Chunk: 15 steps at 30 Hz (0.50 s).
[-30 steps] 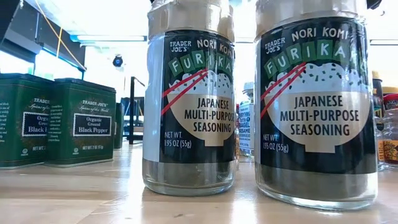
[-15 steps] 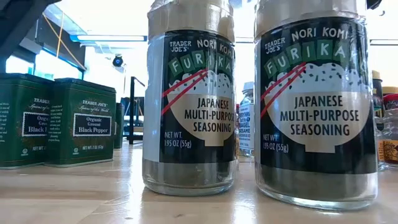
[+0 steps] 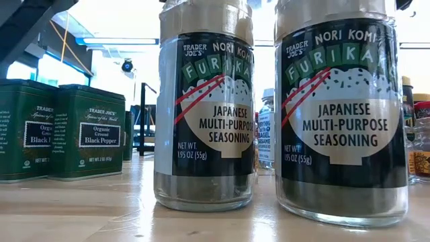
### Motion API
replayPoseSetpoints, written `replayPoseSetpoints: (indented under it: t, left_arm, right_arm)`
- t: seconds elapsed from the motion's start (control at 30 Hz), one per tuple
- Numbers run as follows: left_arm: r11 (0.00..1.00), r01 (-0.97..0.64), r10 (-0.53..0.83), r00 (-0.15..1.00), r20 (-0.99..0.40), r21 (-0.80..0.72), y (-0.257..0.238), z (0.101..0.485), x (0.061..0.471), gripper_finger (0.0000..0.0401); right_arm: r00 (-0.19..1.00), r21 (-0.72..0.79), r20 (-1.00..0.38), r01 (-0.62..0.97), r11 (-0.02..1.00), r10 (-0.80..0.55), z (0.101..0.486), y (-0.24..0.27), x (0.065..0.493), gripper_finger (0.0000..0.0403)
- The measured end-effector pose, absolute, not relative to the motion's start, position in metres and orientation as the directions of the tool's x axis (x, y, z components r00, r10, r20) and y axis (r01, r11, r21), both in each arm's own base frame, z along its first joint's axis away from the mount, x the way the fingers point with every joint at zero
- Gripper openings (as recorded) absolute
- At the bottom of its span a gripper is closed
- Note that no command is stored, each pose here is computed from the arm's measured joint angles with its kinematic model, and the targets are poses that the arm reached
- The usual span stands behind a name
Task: Shelf spices
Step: Put the green seasoning bottle on the shelf and align it with the other green seasoning bottles
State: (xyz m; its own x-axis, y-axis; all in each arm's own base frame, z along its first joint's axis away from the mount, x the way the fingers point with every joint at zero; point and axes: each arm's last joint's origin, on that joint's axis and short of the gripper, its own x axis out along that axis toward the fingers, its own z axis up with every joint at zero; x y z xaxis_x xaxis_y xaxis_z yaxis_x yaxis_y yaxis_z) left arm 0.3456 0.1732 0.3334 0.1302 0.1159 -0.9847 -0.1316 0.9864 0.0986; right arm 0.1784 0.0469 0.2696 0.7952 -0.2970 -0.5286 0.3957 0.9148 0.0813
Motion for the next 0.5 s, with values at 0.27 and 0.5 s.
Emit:
replayPoseSetpoints:
  t: [0.27,0.5]
  left_arm:
    - [0.988,-0.127,0.095,0.028,-0.995,0.090,0.169,0.300,0.347,0.0201]
    - [0.986,-0.125,0.115,0.001,-0.993,0.114,0.178,0.284,0.345,0.0202]
  right_arm:
    - [0.791,0.076,-0.533,0.397,0.915,-0.299,0.269,0.047,0.178,0.0284]
    - [0.791,0.075,-0.534,0.397,0.915,-0.299,0.269,0.047,0.178,0.0284]
